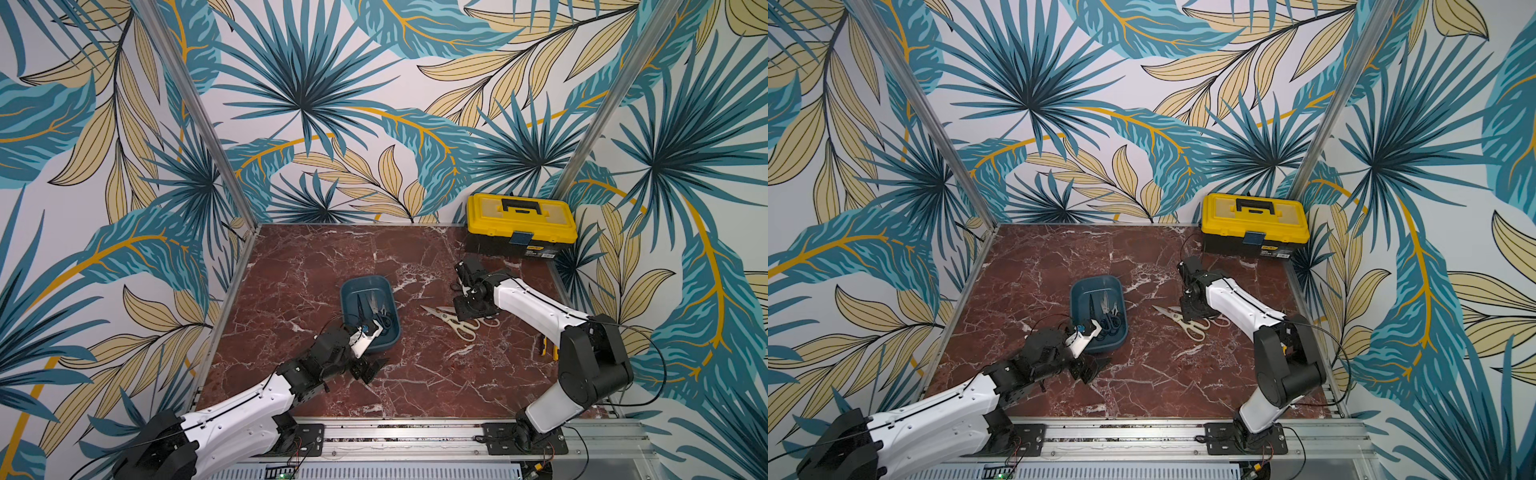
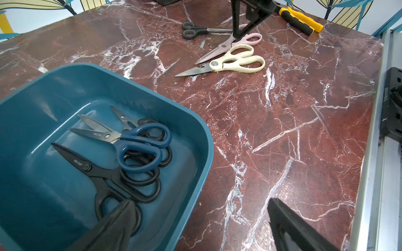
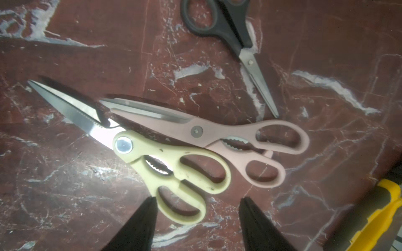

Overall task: Put the scissors into the storage box
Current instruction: Place the scissors in the storage box, then pick up the scissors from the center of the board.

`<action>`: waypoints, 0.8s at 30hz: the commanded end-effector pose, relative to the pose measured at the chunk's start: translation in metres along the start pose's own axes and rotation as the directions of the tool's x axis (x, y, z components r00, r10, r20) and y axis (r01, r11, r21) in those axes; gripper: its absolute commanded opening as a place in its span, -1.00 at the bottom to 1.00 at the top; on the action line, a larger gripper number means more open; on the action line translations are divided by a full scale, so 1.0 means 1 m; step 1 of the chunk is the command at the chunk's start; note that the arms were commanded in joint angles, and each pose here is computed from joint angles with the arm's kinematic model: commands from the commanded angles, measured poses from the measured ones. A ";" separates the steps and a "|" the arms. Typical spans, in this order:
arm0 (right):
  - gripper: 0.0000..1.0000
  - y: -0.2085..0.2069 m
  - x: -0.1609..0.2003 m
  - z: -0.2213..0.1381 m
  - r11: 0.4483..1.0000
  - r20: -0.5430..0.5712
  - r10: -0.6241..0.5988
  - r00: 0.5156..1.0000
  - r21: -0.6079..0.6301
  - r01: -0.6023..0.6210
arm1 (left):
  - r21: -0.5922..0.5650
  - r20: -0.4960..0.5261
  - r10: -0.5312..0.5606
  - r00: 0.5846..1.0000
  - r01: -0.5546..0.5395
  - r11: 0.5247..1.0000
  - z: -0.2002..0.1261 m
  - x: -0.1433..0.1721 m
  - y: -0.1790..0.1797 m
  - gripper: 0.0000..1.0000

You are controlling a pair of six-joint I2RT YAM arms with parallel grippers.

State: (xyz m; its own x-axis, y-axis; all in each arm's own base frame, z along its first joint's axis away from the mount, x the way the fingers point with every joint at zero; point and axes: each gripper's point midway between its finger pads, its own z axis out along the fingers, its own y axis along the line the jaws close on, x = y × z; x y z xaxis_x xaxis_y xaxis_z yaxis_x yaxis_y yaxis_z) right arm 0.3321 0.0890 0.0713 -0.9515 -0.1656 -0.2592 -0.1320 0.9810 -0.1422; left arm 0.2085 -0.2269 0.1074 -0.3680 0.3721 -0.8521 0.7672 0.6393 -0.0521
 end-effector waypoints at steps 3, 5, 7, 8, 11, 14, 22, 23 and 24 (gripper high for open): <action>0.27 0.012 0.008 0.011 0.997 -0.041 -0.043 0.998 -0.065 0.040 | -0.031 0.053 0.020 0.998 -0.018 0.999 -0.005 -0.020 0.004 1.00; 0.27 0.017 0.017 0.018 0.995 -0.073 -0.037 0.997 -0.097 0.030 | -0.033 0.051 0.020 0.998 -0.018 0.999 -0.005 -0.020 0.005 1.00; 0.26 0.022 0.023 0.025 0.993 -0.106 -0.037 0.994 -0.119 0.024 | -0.031 0.047 0.020 0.999 -0.018 0.999 -0.004 -0.019 0.004 1.00; 0.26 0.024 0.024 0.028 0.991 -0.117 -0.037 0.992 -0.128 0.022 | -0.031 0.045 0.019 0.999 -0.018 0.999 -0.003 -0.019 0.005 1.00; 0.26 0.027 0.024 0.035 0.990 -0.132 -0.033 0.991 -0.139 0.015 | -0.024 0.040 0.019 0.999 -0.018 1.000 -0.003 -0.019 0.003 1.00; 0.26 0.027 0.026 0.042 0.990 -0.156 -0.029 0.987 -0.142 0.006 | -0.025 0.039 0.019 0.999 -0.018 1.000 -0.003 -0.019 0.003 1.00; 0.25 0.052 0.045 0.036 0.953 -0.228 0.037 0.973 -0.285 -0.103 | -0.030 0.041 0.018 0.999 -0.016 0.999 -0.002 -0.019 0.004 1.00; 0.25 0.060 0.049 0.033 0.937 -0.245 0.050 0.968 -0.324 -0.131 | -0.032 0.037 0.017 0.999 -0.016 0.999 -0.002 -0.018 0.005 1.00; 0.23 0.069 0.053 0.029 0.914 -0.262 0.064 0.963 -0.373 -0.162 | -0.031 0.036 0.016 0.999 -0.015 0.999 -0.002 -0.018 0.005 1.00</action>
State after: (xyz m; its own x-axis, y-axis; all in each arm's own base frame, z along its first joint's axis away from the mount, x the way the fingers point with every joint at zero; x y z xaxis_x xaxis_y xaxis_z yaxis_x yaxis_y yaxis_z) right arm 0.3117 0.1221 0.0268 -0.9859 -0.1208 -0.1155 -0.1331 0.9855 0.1055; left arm 0.2113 -0.2247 0.1083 -0.3654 0.3702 -0.8541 0.7560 0.6534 -0.0402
